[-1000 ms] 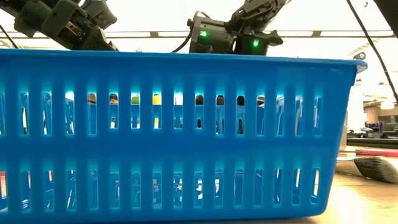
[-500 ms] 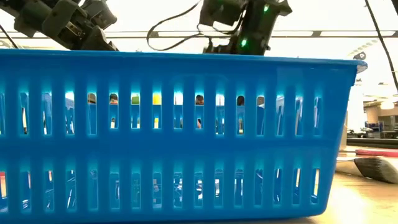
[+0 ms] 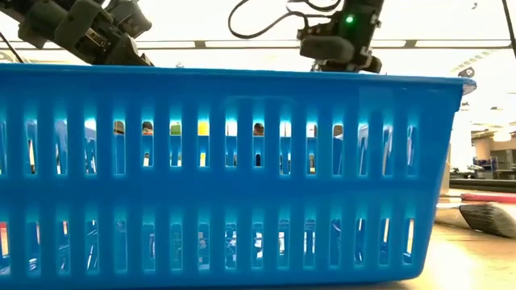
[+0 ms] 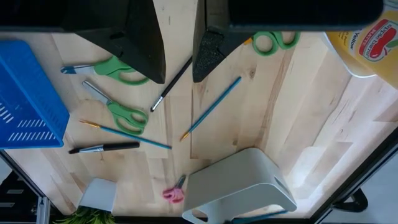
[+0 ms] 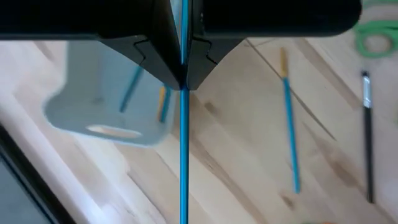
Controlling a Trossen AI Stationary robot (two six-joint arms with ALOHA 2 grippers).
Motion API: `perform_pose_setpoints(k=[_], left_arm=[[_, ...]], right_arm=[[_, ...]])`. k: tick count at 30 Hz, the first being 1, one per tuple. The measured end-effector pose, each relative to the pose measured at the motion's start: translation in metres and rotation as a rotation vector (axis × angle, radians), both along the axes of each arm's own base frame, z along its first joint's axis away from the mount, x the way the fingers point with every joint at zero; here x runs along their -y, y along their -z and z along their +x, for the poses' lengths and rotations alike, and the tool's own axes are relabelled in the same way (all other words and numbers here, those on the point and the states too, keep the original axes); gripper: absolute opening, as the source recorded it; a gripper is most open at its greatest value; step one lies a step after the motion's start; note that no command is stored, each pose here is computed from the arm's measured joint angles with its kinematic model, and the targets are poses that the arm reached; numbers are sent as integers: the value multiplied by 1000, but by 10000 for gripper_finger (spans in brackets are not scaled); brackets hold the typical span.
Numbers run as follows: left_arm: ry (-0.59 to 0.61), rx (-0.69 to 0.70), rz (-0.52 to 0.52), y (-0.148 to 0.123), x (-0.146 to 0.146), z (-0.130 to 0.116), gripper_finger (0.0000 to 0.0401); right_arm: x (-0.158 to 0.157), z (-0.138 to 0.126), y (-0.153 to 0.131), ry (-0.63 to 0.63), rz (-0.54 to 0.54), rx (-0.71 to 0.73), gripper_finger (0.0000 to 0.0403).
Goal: Pick & Place Paint Supplies
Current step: Put the blue paintbrush into the gray bin
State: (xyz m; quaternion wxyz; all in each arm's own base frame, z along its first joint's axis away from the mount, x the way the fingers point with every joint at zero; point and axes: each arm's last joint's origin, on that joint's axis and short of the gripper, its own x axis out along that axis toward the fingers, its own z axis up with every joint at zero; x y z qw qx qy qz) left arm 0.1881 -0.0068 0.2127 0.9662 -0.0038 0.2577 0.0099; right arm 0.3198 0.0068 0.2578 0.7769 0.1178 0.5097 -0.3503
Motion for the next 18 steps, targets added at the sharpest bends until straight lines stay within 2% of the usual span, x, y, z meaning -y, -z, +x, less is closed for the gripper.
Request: perform_pose_setpoints(k=[9,18], left_arm=[[0,0,0,0,0,0,82],[0,0,0,0,0,0,82]], right_arm=[[10,-33,6,77,-6,-39,15],[19,-59,35,127,21,-98,15]])
